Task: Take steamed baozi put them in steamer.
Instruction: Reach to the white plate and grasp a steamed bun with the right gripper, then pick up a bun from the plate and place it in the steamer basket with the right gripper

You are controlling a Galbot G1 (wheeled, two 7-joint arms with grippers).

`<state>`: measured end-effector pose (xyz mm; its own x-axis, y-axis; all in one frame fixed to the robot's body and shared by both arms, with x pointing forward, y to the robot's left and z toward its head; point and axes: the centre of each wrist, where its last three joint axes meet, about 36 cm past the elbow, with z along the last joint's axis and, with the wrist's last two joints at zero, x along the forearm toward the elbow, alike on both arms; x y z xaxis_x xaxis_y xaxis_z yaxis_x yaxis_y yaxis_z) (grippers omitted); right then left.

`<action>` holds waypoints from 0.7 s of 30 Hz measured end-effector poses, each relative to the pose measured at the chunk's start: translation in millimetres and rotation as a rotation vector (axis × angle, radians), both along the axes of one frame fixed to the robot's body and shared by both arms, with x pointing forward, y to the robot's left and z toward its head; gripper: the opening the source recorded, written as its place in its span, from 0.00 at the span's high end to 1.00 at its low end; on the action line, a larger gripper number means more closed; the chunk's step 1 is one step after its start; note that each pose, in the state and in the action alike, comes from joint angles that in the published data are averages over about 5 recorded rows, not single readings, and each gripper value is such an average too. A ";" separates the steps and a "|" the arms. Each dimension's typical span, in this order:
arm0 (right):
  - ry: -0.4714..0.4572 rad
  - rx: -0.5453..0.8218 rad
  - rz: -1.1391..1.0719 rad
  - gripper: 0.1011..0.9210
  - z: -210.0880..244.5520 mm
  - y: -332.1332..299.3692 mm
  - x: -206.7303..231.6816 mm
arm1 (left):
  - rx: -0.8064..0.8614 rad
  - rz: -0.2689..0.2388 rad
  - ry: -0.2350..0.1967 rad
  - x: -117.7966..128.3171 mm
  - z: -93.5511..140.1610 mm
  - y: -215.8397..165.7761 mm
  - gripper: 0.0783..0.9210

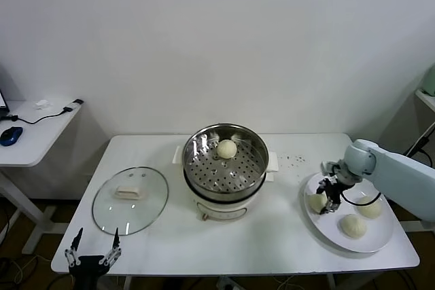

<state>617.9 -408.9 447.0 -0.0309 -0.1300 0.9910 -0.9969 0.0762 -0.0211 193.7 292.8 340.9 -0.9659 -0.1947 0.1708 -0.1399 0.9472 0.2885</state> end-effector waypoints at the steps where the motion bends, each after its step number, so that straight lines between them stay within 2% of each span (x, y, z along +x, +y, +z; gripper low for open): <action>1: -0.001 0.001 -0.002 0.40 0.5 -0.9 -0.2 | 0.000 0.000 0.000 -0.2 0.0 0.0 0.12; 11: -0.027 0.025 -0.012 0.42 26.2 -7.1 4.0 | 0.002 -0.004 -0.002 -1.7 1.3 -0.3 0.12; 16: -0.067 0.048 0.006 0.41 71.4 -1.2 23.3 | 0.002 -0.011 -0.005 -0.9 2.9 -2.9 0.12; 21: -0.124 0.078 0.041 0.41 138.2 23.4 52.4 | -0.001 -0.020 -0.007 -0.1 4.2 -7.6 0.12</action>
